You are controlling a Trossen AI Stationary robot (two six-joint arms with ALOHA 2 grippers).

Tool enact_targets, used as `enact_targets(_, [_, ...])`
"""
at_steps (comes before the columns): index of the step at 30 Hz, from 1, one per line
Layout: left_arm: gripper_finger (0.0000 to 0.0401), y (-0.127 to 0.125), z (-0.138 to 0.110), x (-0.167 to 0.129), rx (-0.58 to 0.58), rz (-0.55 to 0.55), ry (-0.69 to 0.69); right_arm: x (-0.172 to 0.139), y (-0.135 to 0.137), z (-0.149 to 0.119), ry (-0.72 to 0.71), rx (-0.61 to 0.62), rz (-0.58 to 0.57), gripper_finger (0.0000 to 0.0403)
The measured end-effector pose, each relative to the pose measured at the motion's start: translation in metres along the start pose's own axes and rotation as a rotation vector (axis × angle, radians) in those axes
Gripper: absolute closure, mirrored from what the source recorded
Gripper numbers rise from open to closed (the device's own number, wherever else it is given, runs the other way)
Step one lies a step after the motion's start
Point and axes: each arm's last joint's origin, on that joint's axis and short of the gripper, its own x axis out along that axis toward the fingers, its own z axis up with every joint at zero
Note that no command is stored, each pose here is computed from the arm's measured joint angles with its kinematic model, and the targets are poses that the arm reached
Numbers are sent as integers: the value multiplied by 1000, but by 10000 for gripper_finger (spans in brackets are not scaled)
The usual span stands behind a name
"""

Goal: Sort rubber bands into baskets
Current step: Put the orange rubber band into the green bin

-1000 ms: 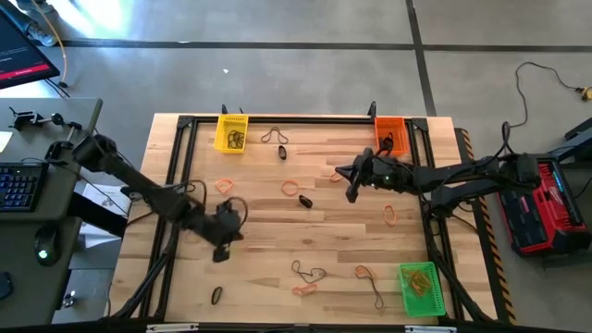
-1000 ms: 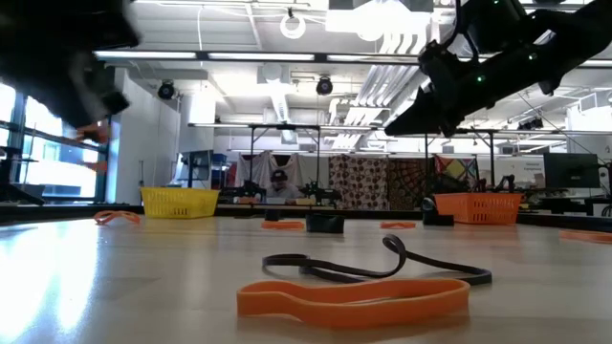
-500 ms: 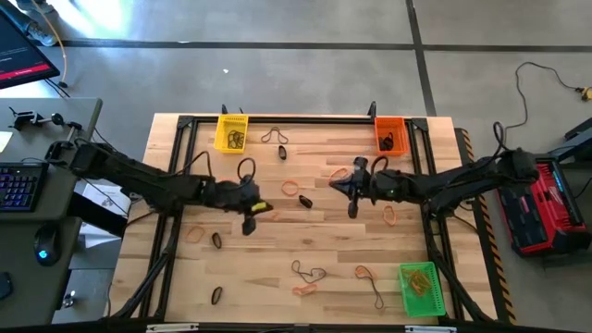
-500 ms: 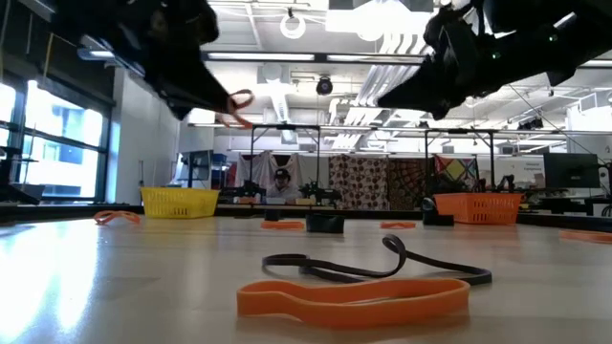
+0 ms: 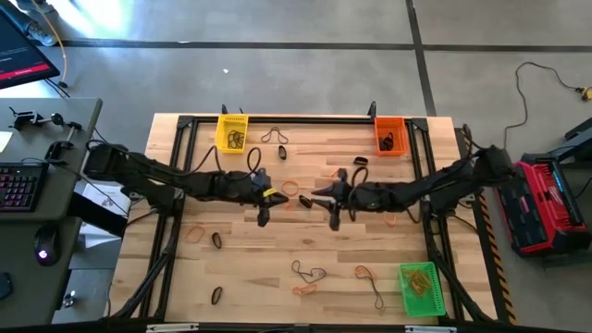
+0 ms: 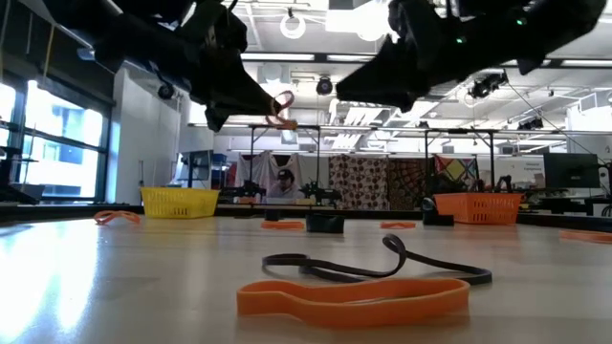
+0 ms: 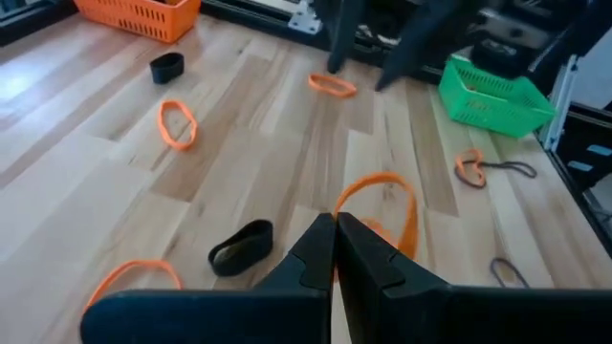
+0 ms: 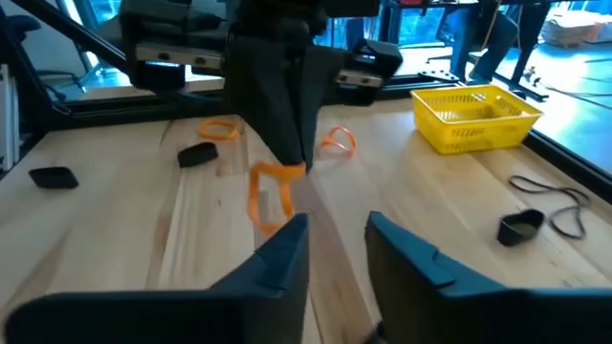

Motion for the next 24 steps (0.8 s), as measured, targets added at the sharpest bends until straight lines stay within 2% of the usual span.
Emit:
enact_targets(3, [401,0,-1,2,1,-2,-3,12,6,5,12,-3,3,285])
enact_targets(7, [401,0,-1,3,1,-2,-6,26,11,11,37,0,9,273])
enact_targets(13, [401,0,0,3,1,-1,-15,42,19,16,100,11,73,272])
enact_targets(20, [401,0,0,3,6,0,-16,49,22,19,110,31,69,274])
enact_targets(24, [401,0,0,3,9,-1,-19,50,21,18,111,29,53,293])
